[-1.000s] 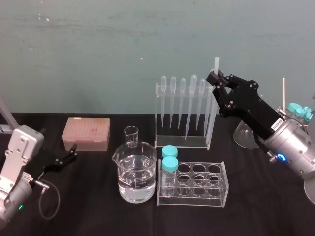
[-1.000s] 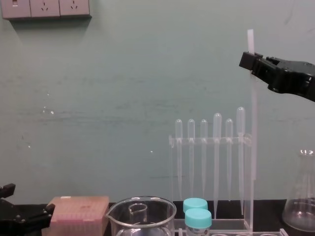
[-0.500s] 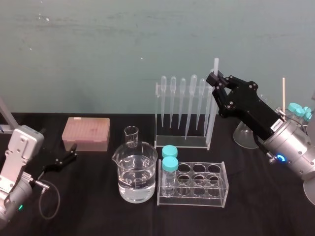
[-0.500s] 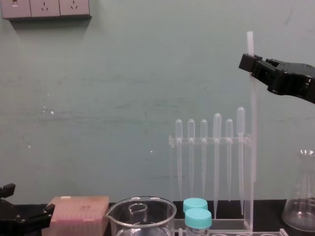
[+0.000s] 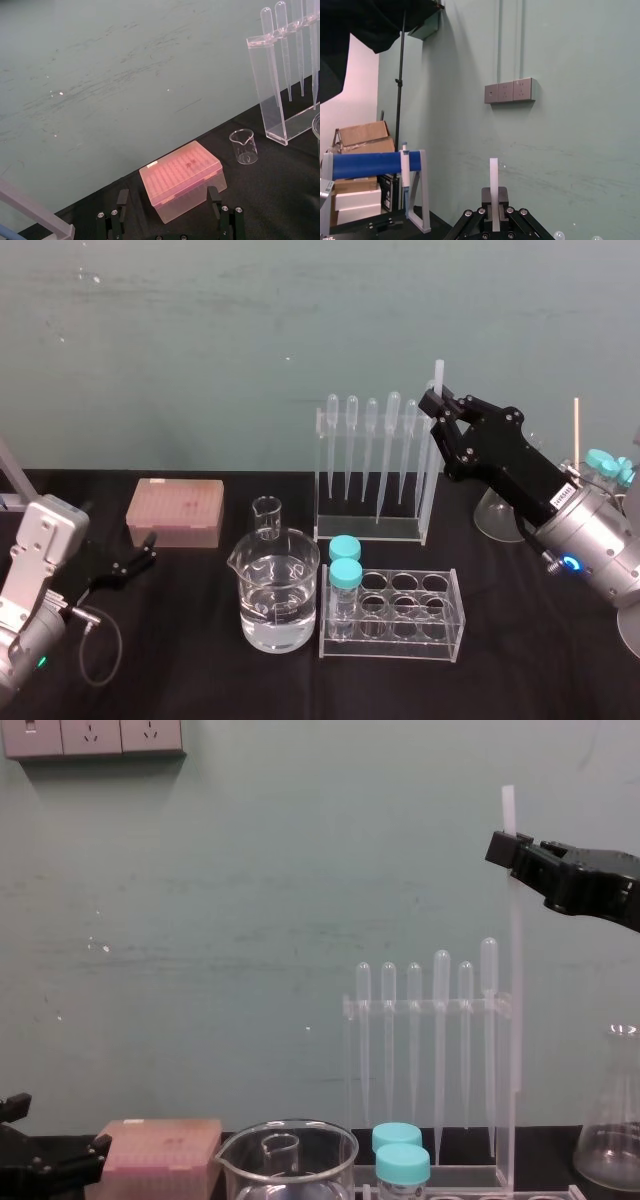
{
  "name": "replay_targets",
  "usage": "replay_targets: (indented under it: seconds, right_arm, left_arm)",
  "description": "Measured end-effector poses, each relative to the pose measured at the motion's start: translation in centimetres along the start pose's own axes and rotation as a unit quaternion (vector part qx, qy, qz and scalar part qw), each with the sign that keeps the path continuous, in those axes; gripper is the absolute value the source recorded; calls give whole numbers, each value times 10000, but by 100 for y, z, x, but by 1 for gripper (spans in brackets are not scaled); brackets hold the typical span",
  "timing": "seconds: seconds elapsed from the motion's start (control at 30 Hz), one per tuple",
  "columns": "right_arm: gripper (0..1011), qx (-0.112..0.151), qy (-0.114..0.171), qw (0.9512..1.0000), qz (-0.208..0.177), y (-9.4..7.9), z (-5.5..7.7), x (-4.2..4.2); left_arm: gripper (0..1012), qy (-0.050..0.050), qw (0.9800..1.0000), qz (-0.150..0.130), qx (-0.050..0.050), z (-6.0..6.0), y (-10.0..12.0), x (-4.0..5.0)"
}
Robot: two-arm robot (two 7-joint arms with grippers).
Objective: Pick up the stirring rod with one hand, then place it down.
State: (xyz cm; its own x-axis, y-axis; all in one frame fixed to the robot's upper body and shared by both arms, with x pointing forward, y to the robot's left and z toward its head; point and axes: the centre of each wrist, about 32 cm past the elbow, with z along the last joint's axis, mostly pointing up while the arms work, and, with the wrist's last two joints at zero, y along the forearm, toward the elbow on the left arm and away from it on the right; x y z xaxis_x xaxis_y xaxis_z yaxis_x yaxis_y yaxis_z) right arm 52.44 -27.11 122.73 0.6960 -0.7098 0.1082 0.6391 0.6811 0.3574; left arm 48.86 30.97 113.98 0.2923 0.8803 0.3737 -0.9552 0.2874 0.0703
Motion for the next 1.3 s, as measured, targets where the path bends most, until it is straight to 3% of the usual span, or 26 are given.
replay_targets:
  seconds: [1.3]
  right_arm:
    - [68, -67, 47, 10000, 35, 0, -43, 11]
  left_arm:
    - [1000, 0, 10000, 0, 0, 0, 0, 0]
